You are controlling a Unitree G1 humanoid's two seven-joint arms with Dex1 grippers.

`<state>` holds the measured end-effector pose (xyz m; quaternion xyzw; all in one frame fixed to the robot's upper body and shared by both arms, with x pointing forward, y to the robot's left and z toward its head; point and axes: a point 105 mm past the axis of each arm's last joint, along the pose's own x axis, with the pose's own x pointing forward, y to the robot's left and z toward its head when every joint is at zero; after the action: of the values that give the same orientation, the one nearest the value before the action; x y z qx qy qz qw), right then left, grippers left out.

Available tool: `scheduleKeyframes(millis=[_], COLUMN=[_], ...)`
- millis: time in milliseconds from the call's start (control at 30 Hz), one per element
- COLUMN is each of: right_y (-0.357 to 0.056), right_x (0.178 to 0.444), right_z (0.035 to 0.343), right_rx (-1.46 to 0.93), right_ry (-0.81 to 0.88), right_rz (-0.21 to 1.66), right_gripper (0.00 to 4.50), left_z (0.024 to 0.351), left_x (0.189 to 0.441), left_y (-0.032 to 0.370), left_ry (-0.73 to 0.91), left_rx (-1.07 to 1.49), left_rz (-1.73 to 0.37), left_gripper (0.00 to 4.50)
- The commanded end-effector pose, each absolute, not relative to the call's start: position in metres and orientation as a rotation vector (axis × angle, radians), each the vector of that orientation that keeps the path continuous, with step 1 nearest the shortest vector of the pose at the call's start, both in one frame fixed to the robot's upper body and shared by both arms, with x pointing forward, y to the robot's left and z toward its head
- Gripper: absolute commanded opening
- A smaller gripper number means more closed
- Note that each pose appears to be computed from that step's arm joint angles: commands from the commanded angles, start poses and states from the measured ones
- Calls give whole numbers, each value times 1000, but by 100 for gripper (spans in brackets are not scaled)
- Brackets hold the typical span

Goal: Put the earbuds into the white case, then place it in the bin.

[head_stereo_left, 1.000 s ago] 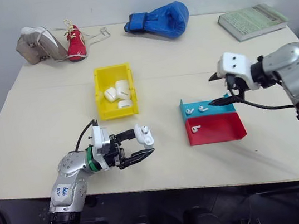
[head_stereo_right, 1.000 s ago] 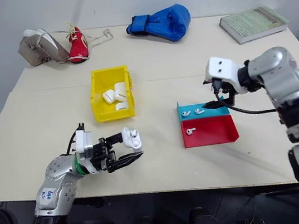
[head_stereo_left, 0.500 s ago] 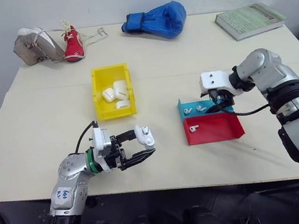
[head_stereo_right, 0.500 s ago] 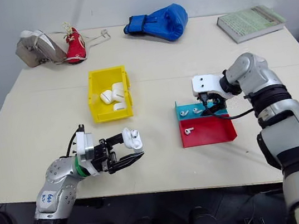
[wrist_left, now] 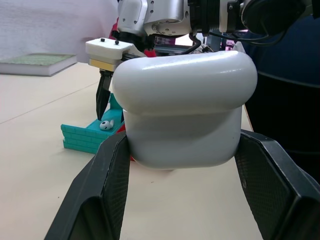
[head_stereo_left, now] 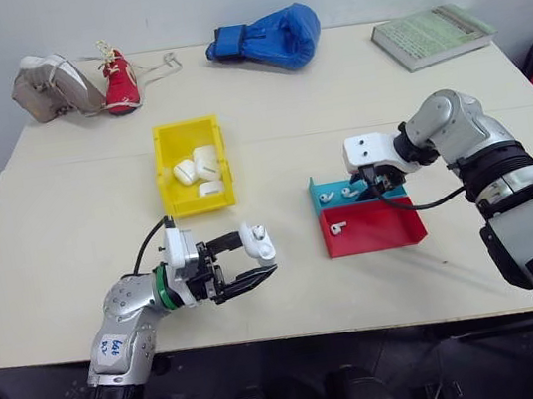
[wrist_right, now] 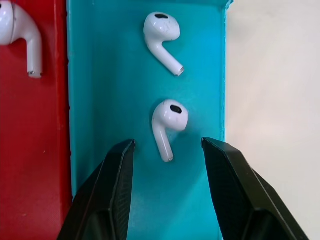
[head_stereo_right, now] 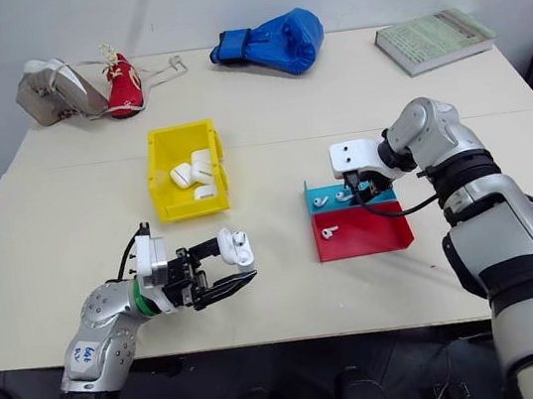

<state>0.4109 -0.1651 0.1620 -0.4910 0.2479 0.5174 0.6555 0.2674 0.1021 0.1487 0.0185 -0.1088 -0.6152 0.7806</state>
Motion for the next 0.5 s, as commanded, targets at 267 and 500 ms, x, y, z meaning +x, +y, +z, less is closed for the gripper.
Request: scheduleKeyframes(millis=[267,500], right_y=[-157,-159], right_x=[413,413], right_z=[159,156], right_rx=[-1134,-1133], right_ry=[567,586], right_rz=[1182,1184], right_gripper=[214,214], left_z=[159,160], left_x=[263,263], left_y=[102,102], left_ry=[-282,-283], left_rx=[63,65], left_rz=[-1333,-1329], left_gripper=[273,273])
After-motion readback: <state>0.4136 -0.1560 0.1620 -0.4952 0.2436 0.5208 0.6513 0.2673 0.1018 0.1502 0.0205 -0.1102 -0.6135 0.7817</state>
